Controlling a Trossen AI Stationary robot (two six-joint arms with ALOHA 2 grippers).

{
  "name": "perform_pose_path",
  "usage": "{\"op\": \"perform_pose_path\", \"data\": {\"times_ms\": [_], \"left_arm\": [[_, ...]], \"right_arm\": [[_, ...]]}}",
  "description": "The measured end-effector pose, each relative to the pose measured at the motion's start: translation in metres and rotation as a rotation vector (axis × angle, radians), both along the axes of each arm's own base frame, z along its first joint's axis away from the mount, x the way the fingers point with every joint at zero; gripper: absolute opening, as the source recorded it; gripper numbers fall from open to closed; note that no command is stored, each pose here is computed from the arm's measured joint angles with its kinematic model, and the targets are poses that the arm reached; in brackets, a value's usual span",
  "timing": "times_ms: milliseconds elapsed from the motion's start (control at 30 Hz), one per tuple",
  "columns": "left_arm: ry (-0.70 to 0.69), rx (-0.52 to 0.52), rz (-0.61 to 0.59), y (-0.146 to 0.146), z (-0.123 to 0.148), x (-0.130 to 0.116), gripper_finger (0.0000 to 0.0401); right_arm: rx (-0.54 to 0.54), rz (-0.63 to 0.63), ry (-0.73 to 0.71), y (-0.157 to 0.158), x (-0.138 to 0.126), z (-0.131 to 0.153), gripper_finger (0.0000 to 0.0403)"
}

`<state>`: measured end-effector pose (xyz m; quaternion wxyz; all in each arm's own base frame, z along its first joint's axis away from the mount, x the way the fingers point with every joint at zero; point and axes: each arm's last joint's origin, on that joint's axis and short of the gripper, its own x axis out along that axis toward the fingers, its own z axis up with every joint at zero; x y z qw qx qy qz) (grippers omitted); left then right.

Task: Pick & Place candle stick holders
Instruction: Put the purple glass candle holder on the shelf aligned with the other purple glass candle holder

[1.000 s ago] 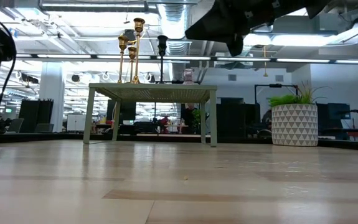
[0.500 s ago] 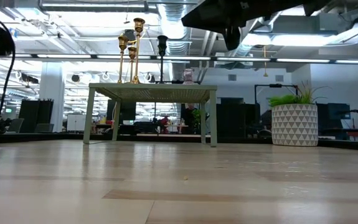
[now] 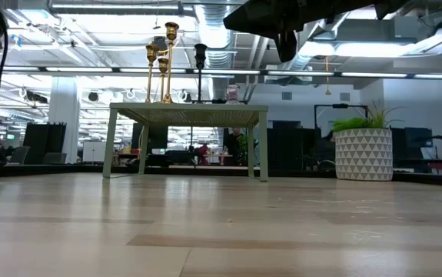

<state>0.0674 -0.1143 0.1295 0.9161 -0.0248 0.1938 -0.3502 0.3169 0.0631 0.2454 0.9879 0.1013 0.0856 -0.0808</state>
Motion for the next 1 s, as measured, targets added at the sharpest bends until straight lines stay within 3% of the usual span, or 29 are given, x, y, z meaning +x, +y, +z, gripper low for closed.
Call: {"op": "perform_pose_path", "data": {"times_ms": [67,267,433,1000], "left_arm": [[0.002,-0.020,-0.034,-0.004,0.000,0.001,0.0141],[-0.080,0.062,-0.029,-0.012,-0.005,0.006,0.0196],[-0.134,0.034,-0.051,-0.020,-0.005,0.010,0.0221],[-0.159,0.045,-0.070,-0.054,0.000,0.026,0.0216]], "right_arm": [[0.000,0.000,0.000,0.000,0.000,0.000,0.0000],[0.048,-0.010,-0.007,0.000,0.000,0.000,0.0000],[0.051,-0.004,-0.007,0.002,0.000,0.000,0.0000],[0.050,-0.002,-0.006,0.002,0.000,0.000,0.0000]]}}
